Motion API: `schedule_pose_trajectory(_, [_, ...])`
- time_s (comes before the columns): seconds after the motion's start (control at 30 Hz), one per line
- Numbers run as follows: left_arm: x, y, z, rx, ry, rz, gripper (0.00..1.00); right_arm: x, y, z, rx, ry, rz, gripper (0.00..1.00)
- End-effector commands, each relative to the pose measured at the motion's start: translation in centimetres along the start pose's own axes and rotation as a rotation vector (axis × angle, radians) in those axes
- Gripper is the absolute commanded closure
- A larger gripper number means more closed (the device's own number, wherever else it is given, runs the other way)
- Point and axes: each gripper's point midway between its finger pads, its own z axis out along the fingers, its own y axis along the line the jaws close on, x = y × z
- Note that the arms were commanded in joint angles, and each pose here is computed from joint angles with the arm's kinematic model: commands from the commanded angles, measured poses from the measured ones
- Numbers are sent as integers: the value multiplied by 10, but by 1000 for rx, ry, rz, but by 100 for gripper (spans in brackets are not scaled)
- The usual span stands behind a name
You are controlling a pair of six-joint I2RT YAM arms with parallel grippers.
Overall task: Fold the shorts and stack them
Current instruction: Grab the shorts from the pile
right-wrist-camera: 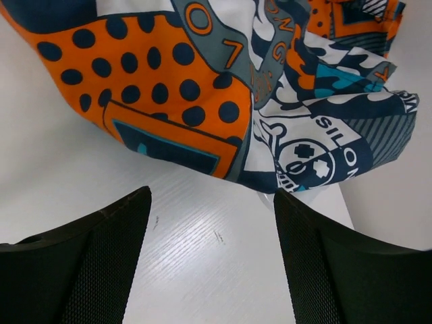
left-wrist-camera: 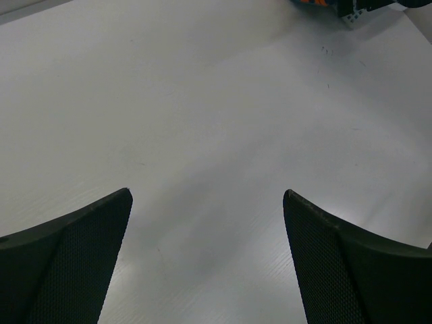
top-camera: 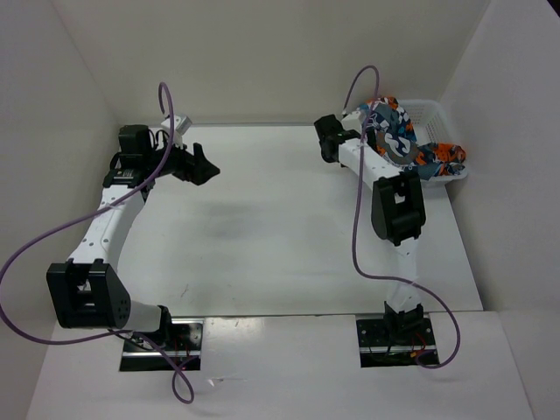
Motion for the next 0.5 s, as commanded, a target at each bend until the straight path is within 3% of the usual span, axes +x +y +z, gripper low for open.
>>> schedule_pose_trajectory(0.0, [-2,-8,0,47,-9,11,1,-11,-6,6,95,-54,28,22])
schedule_pose_trajectory(0.13, [2,-7,1,47,-3,5,1,-10,3,13,116,-53,17,23])
schedule_pose_trajectory(0.33, [1,-7,-1,57,-6,2,1,-11,6,21,124,-48,22,34])
schedule_pose_trajectory(0.47, [1,-4,-2,49,-9,-2,1,-10,8,22,125,-44,27,54])
